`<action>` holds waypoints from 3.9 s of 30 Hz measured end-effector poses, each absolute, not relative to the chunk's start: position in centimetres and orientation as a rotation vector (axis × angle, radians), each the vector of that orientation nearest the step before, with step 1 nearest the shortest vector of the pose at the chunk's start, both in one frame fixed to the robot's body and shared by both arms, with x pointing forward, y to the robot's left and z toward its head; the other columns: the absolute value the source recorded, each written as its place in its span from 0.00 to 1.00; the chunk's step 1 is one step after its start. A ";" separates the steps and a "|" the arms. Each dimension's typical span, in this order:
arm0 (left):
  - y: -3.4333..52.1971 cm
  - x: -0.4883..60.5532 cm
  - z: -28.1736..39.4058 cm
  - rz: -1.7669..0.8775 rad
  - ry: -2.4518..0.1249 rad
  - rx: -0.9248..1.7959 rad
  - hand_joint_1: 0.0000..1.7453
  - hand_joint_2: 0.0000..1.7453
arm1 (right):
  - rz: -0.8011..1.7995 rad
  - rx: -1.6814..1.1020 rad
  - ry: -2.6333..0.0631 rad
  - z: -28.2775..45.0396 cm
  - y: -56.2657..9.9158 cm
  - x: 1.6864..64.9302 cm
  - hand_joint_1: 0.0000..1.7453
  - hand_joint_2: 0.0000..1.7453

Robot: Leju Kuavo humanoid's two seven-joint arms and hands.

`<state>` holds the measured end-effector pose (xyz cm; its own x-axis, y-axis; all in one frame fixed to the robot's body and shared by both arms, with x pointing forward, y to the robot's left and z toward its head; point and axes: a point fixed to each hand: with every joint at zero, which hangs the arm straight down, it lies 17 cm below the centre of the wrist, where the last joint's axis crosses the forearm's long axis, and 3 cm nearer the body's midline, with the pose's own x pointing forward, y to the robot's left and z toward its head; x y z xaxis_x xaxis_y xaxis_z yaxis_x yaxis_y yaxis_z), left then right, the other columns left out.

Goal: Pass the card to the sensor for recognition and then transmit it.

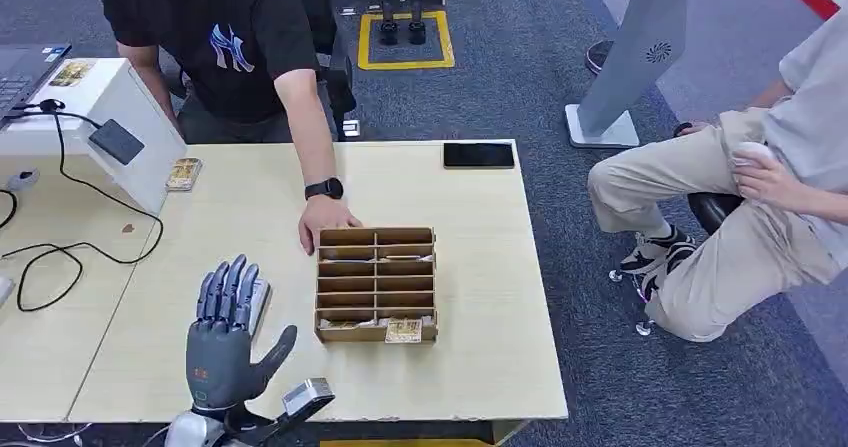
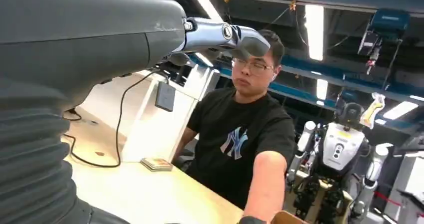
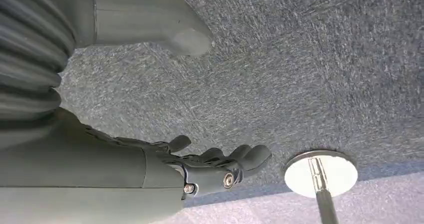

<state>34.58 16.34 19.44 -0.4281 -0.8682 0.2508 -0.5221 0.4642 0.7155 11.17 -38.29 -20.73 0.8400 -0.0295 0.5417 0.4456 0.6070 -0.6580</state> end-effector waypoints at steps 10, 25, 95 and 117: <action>15.8 33.8 18.0 -0.782 -2.084 1.129 0.00 1.00 | -0.289 -0.883 -0.518 -20.7 -38.3 11.2 0.00 1.00; 12.6 32.6 14.5 -0.875 -2.071 0.956 0.00 1.00 | -0.298 -0.884 -0.524 -20.7 -38.3 11.2 0.00 1.00; 9.3 36.2 9.6 -1.090 -1.947 0.937 1.00 1.00 | -0.234 -0.860 -0.554 -20.9 -38.0 12.3 0.00 1.00; 8.3 36.8 7.0 -1.183 -1.903 0.901 1.00 1.00 | -0.230 -0.855 -0.558 -20.9 -38.1 12.5 0.00 1.00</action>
<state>36.81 8.34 6.97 -0.5044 -0.8389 0.2044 -0.1881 0.3378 0.9223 12.52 -38.06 -20.91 0.8340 0.0277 0.5511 0.4075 0.6425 -0.6490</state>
